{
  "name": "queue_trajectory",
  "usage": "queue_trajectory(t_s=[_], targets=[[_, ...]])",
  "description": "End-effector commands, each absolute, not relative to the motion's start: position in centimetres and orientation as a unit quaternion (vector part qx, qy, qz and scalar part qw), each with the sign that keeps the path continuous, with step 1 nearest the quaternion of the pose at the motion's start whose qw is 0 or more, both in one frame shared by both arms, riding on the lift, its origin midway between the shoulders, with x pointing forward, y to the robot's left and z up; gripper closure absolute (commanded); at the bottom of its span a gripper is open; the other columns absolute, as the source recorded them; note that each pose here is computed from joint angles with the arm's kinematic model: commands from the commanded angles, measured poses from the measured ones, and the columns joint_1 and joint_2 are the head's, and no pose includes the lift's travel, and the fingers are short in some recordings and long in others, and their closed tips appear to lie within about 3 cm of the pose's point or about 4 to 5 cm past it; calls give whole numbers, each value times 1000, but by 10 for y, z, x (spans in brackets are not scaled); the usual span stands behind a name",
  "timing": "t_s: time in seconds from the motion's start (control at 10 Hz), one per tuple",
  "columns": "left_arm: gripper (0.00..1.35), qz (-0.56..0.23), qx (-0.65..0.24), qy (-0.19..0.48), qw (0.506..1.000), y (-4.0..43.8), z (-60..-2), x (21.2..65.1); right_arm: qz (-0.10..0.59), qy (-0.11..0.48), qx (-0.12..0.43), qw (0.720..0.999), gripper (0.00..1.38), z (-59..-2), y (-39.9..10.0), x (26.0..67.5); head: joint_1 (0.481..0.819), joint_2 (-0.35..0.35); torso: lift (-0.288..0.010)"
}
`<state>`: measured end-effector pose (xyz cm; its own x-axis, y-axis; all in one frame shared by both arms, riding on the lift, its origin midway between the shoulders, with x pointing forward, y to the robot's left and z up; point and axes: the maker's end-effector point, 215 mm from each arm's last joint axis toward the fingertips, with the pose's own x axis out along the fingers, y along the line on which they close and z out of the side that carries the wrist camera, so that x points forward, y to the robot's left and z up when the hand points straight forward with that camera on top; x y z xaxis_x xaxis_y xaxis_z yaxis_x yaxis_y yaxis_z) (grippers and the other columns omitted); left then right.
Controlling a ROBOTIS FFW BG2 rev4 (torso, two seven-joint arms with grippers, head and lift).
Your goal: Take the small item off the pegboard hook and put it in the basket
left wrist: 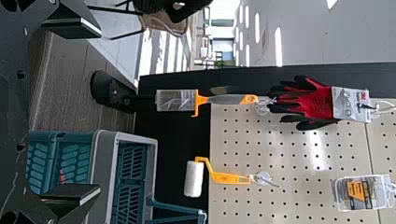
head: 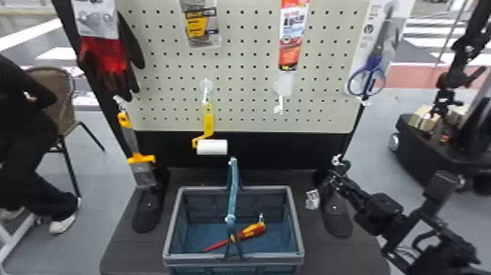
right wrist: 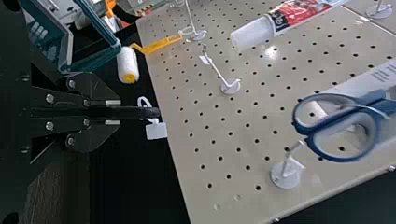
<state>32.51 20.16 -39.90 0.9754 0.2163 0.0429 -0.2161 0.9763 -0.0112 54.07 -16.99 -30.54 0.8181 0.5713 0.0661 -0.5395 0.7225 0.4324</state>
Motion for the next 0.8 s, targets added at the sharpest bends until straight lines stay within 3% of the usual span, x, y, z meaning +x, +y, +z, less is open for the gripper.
queue_trajectory(t_s=[0.0, 0.7], targets=[[136, 109, -5, -22, 994, 200, -399, 326, 308, 41, 229, 923, 1280, -309, -157, 543, 549, 0, -100], [136, 104, -8, -22, 994, 197, -400, 328, 347, 76, 274, 894, 1280, -338, -91, 539, 549, 0, -100]])
